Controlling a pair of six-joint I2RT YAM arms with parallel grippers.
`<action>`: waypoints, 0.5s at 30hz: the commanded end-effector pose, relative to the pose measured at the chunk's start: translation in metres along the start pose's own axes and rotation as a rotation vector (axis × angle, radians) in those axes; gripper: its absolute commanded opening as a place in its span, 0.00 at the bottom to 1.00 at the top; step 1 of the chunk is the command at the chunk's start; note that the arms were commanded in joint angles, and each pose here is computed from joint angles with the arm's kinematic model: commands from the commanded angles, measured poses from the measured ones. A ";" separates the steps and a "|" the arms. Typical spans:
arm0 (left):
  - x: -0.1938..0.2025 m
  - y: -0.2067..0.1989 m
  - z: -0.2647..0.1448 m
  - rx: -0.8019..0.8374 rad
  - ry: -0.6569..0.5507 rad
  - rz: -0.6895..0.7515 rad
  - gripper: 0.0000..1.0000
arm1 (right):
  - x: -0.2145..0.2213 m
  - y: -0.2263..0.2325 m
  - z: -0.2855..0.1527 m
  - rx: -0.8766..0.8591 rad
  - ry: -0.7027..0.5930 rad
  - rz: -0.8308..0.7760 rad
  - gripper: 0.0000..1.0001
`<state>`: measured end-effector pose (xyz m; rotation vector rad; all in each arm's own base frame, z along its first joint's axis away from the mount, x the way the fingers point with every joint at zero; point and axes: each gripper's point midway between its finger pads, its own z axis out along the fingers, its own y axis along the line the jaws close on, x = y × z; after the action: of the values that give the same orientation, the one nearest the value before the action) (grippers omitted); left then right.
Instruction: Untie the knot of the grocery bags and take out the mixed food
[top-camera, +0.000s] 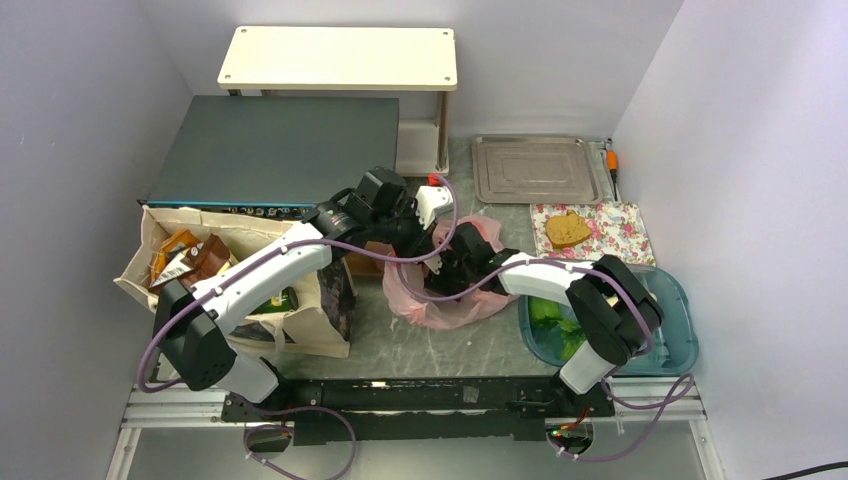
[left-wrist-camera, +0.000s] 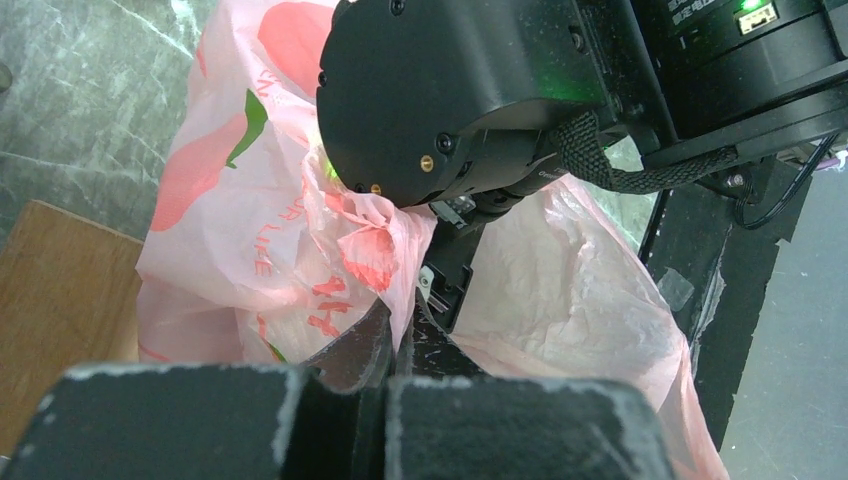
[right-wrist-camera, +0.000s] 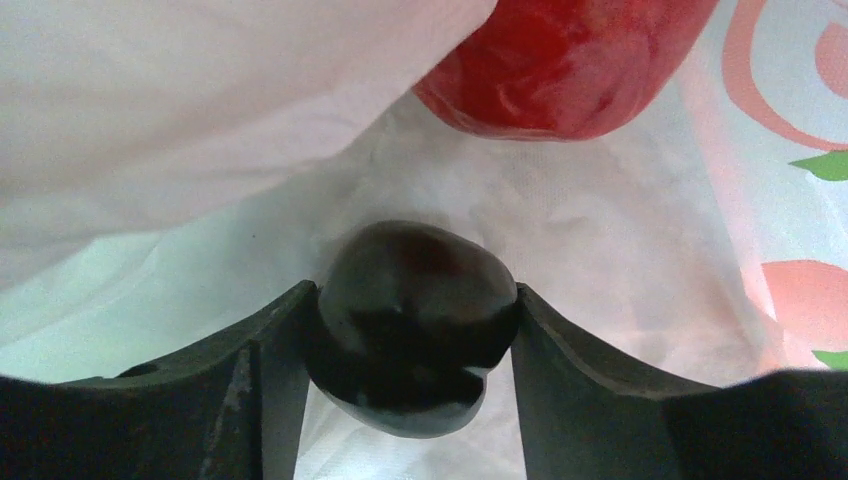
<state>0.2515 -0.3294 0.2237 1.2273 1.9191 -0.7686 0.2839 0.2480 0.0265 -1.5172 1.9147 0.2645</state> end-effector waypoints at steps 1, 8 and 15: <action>-0.016 -0.002 -0.005 0.015 -0.041 0.015 0.00 | -0.008 0.003 -0.002 -0.047 -0.002 0.015 0.54; -0.012 0.003 -0.005 0.000 -0.035 0.001 0.00 | -0.028 0.009 -0.036 -0.034 -0.114 0.008 0.34; -0.009 0.003 -0.004 0.002 -0.032 -0.006 0.00 | -0.088 0.015 -0.101 -0.039 -0.352 0.002 0.33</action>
<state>0.2538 -0.3354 0.2416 1.2085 1.8533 -0.8089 0.2459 0.2307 0.0660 -1.4876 1.9258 0.3560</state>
